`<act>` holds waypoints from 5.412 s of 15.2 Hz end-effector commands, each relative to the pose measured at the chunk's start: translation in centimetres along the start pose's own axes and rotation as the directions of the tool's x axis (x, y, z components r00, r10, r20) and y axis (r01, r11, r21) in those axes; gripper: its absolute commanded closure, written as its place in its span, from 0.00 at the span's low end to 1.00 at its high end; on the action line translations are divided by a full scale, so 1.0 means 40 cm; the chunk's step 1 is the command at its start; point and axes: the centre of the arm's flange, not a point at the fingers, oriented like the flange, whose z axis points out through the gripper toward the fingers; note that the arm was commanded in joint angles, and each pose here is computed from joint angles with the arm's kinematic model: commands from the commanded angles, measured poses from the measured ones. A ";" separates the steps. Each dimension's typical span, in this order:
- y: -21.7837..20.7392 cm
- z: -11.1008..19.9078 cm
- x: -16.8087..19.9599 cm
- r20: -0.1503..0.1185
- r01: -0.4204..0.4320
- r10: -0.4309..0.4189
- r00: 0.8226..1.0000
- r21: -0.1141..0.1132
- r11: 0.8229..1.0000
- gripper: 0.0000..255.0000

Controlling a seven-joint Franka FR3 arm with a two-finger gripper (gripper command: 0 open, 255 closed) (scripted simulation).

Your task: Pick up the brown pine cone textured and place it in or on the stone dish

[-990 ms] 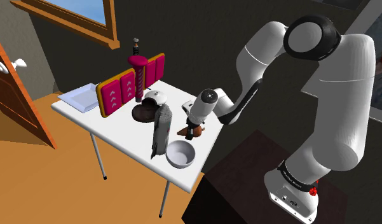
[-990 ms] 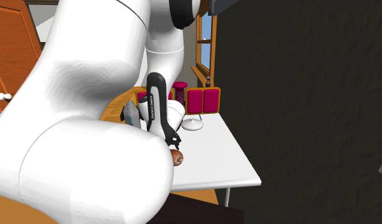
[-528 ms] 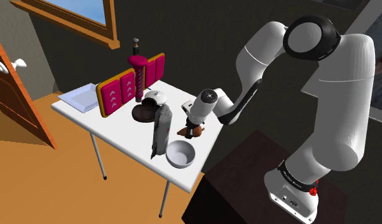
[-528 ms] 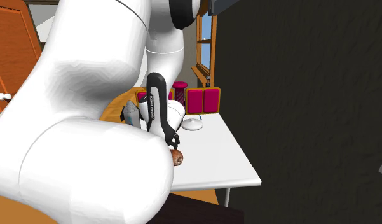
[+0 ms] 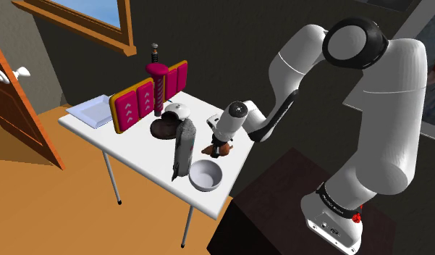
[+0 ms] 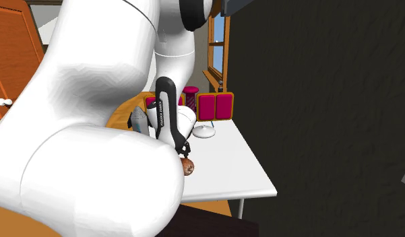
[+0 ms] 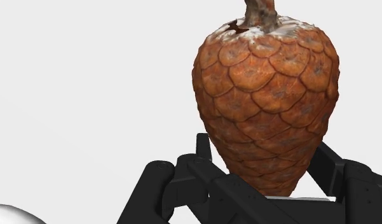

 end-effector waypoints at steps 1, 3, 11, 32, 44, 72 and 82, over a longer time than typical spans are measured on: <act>0.004 -0.011 0.000 0.002 -0.001 0.001 1.000 0.000 1.000 1.00; 0.012 -0.036 0.002 0.002 -0.001 0.001 1.000 0.000 1.000 1.00; 0.042 -0.137 0.012 0.002 -0.001 0.001 1.000 0.000 1.000 1.00; 0.124 -0.370 0.066 0.002 -0.001 0.001 1.000 0.000 1.000 1.00; 0.250 -0.293 0.433 0.002 -0.001 0.001 1.000 0.000 1.000 1.00; 0.295 -0.076 0.685 0.002 -0.001 0.001 1.000 0.000 1.000 1.00; 0.295 -0.175 0.685 0.002 -0.001 0.001 1.000 0.000 1.000 0.00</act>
